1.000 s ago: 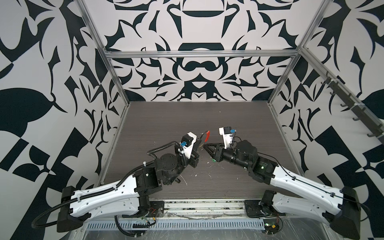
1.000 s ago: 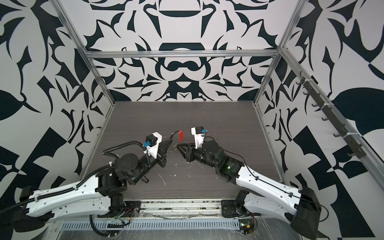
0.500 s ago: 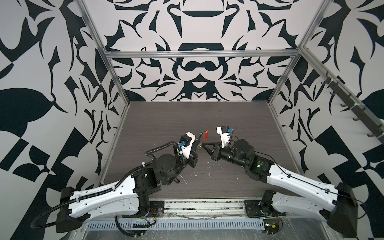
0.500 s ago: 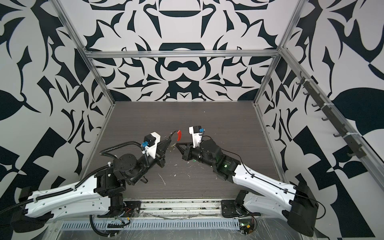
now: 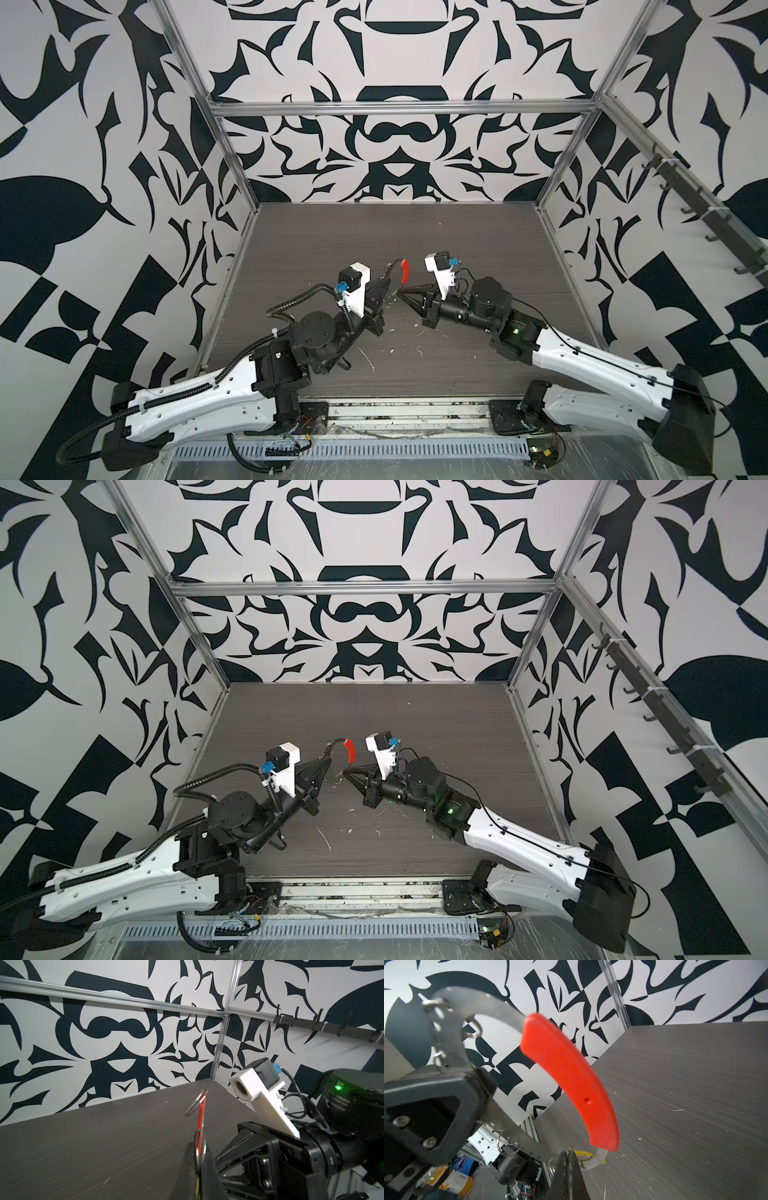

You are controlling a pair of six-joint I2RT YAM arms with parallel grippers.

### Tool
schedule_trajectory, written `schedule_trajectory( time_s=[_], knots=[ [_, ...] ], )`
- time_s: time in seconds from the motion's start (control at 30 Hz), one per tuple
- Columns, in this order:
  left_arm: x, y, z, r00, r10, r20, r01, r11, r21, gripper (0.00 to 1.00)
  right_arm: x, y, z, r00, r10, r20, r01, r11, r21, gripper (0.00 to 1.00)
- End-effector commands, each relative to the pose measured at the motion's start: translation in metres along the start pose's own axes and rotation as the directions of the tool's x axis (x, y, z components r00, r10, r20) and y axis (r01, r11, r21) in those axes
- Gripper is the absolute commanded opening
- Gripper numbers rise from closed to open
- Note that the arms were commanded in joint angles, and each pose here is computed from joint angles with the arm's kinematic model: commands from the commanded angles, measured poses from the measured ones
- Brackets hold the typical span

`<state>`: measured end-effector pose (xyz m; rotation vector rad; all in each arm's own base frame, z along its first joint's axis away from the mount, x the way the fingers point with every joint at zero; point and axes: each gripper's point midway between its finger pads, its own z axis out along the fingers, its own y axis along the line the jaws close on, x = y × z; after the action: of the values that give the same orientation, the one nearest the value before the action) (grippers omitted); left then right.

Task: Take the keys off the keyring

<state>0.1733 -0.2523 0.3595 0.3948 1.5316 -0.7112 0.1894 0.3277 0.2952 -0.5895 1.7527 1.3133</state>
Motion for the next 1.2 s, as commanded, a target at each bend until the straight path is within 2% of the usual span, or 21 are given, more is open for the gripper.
schedule_trajectory(
  time_s=[0.0,0.03,0.1,0.13,0.23,0.43,0.6,0.93,1.03,1.17],
  knots=[
    [0.013,-0.005,-0.004,0.997,-0.068,-0.040,0.070,0.997,0.045,0.31,-0.028,0.039,-0.012,0.988,-0.126,0.090,0.137,0.982,-0.129,0.00],
    [0.015,-0.004,-0.006,0.995,-0.085,-0.045,0.087,0.995,0.043,0.46,-0.029,0.040,-0.015,0.986,-0.136,0.093,0.147,0.981,-0.125,0.00],
    [0.018,-0.001,-0.009,0.993,-0.111,-0.052,0.113,0.993,0.044,0.65,-0.032,0.042,-0.018,0.985,-0.147,0.091,0.158,0.980,-0.123,0.00],
    [0.020,0.000,-0.012,0.991,-0.124,-0.059,0.126,0.991,0.045,0.70,-0.033,0.042,-0.020,0.984,-0.154,0.090,0.164,0.979,-0.120,0.00],
    [0.024,0.006,-0.020,0.987,-0.144,-0.073,0.147,0.989,0.035,0.76,-0.035,0.042,-0.026,0.984,-0.163,0.074,0.170,0.979,-0.109,0.00],
    [0.022,0.020,-0.040,0.983,-0.171,-0.064,0.174,0.984,0.036,0.82,-0.034,0.044,-0.035,0.982,-0.182,0.042,0.185,0.977,-0.106,0.00],
    [0.021,0.028,-0.053,0.986,-0.153,-0.060,0.155,0.987,0.039,0.84,-0.038,0.045,-0.044,0.979,-0.199,0.044,0.203,0.974,-0.099,0.00],
    [0.026,0.031,-0.056,0.989,-0.124,-0.086,0.127,0.991,0.032,0.84,-0.050,0.047,-0.052,0.979,-0.194,0.066,0.199,0.978,-0.068,0.00],
    [0.024,0.025,-0.056,0.991,-0.108,-0.085,0.113,0.991,0.067,0.88,-0.050,0.049,-0.052,0.978,-0.201,0.060,0.205,0.976,-0.074,0.00],
    [0.025,0.009,-0.052,0.992,-0.059,-0.116,0.075,0.988,0.134,0.87,-0.049,0.050,-0.054,0.975,-0.219,0.046,0.222,0.972,-0.074,0.00]
  ],
)
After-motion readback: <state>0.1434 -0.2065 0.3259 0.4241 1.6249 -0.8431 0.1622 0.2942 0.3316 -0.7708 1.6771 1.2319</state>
